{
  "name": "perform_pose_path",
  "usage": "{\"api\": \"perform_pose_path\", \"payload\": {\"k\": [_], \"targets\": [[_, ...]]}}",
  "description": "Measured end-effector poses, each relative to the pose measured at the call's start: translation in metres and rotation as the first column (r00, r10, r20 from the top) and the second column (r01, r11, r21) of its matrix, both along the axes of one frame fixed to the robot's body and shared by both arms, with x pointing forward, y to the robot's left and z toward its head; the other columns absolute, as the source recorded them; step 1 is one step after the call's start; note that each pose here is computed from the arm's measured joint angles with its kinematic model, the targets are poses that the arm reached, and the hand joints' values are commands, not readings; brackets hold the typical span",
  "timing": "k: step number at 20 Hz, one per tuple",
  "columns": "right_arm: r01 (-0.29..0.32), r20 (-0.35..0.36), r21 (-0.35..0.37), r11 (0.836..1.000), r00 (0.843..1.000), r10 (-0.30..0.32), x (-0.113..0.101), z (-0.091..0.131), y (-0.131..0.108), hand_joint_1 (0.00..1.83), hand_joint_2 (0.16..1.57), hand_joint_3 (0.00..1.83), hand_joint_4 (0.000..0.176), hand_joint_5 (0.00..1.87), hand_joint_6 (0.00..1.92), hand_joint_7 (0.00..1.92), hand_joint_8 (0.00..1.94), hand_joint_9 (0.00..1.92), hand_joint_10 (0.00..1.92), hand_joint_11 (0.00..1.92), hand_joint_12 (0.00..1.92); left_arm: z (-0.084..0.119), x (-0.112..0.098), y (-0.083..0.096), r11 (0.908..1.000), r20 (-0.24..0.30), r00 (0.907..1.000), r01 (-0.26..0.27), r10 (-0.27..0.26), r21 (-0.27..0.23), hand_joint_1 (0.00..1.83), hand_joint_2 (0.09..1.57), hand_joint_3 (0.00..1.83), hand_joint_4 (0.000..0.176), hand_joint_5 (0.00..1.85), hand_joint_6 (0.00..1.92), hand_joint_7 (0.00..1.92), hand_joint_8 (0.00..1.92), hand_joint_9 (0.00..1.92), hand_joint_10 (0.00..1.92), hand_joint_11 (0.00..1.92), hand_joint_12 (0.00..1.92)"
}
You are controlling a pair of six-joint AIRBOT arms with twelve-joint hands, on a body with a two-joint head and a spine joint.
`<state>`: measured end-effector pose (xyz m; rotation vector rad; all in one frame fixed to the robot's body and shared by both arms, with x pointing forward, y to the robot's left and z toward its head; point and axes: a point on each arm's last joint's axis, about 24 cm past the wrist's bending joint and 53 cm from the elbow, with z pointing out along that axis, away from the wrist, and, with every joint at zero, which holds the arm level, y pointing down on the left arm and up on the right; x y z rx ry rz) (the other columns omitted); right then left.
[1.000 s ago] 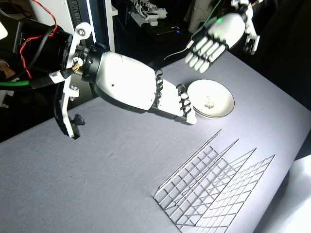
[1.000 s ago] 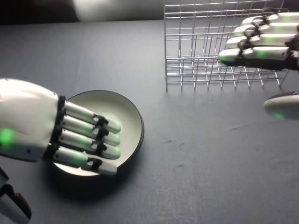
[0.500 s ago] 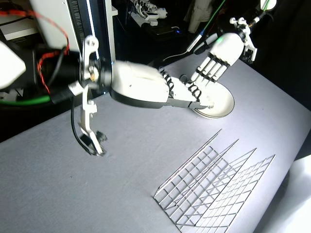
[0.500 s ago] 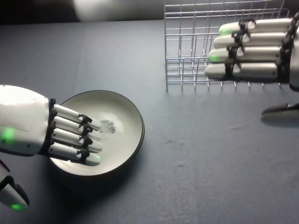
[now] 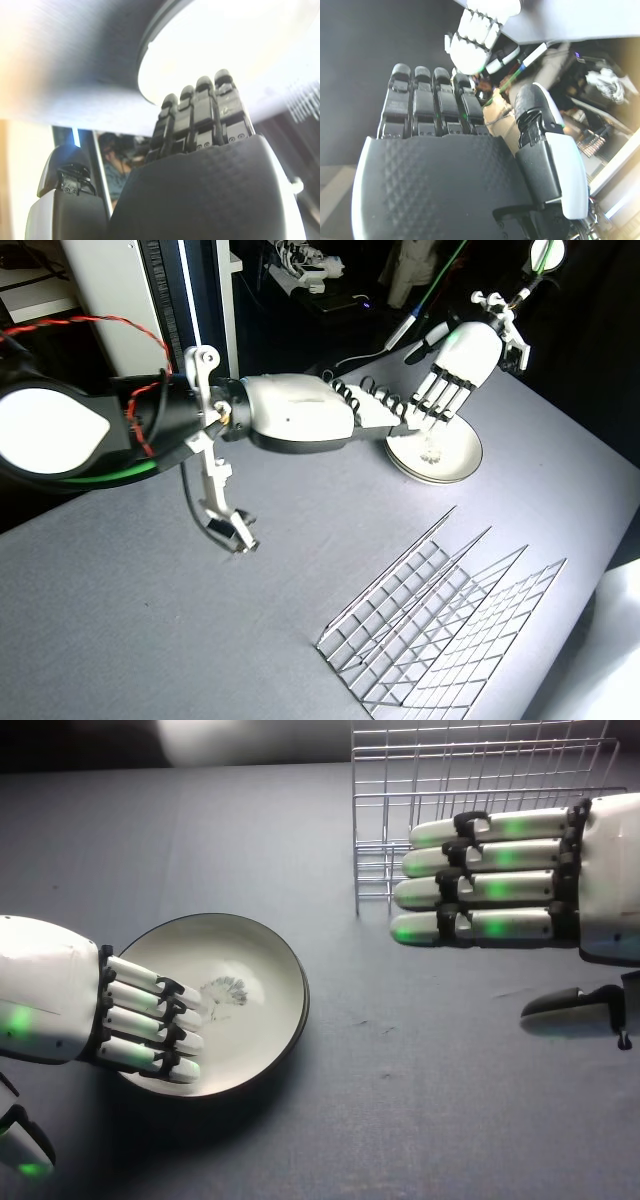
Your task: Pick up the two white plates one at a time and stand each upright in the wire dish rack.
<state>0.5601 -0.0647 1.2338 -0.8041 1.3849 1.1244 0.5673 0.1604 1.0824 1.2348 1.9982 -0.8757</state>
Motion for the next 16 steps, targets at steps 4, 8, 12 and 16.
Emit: {"api": "perform_pose_path", "payload": {"k": [4, 8, 12, 16], "targets": [[0.006, -0.003, 0.000, 1.000, 1.000, -0.006, 0.002, -0.001, -0.001, 0.00, 1.42, 0.00, 0.000, 0.07, 0.02, 0.03, 0.01, 0.00, 0.00, 0.03, 0.02, -0.002, 0.008, 0.006, 0.9994, 0.009, 0.9994, -0.034, 0.034, 0.012, 0.00, 1.11, 0.01, 0.000, 0.00, 0.00, 0.00, 0.00, 0.00, 0.00, 0.00, 0.00], [0.007, -0.007, -0.007, 1.000, 1.000, -0.007, 0.002, -0.004, -0.002, 0.00, 1.41, 0.00, 0.000, 0.06, 0.01, 0.02, 0.00, 0.00, 0.00, 0.03, 0.03, -0.003, 0.015, 0.009, 0.9984, 0.016, 0.9984, -0.054, 0.054, 0.018, 0.00, 1.12, 0.01, 0.000, 0.00, 0.00, 0.00, 0.00, 0.00, 0.00, 0.00, 0.00], [0.011, -0.012, 0.005, 1.000, 1.000, -0.011, 0.003, -0.002, -0.002, 0.00, 1.41, 0.00, 0.000, 0.06, 0.01, 0.04, 0.01, 0.01, 0.00, 0.03, 0.04, -0.008, 0.031, 0.028, 0.9935, 0.024, 0.9941, -0.107, 0.106, 0.040, 0.00, 1.12, 0.01, 0.000, 0.00, 0.00, 0.00, 0.00, 0.00, 0.00, 0.00, 0.00], [0.007, -0.011, 0.008, 1.000, 1.000, -0.007, 0.002, -0.001, -0.002, 0.00, 1.41, 0.00, 0.000, 0.06, 0.01, 0.03, 0.00, 0.00, 0.00, 0.02, 0.05, -0.012, 0.039, 0.039, 0.9900, 0.015, 0.9913, -0.131, 0.131, 0.052, 0.00, 1.12, 0.01, 0.000, 0.00, 0.00, 0.00, 0.00, 0.00, 0.00, 0.00, 0.00]]}}
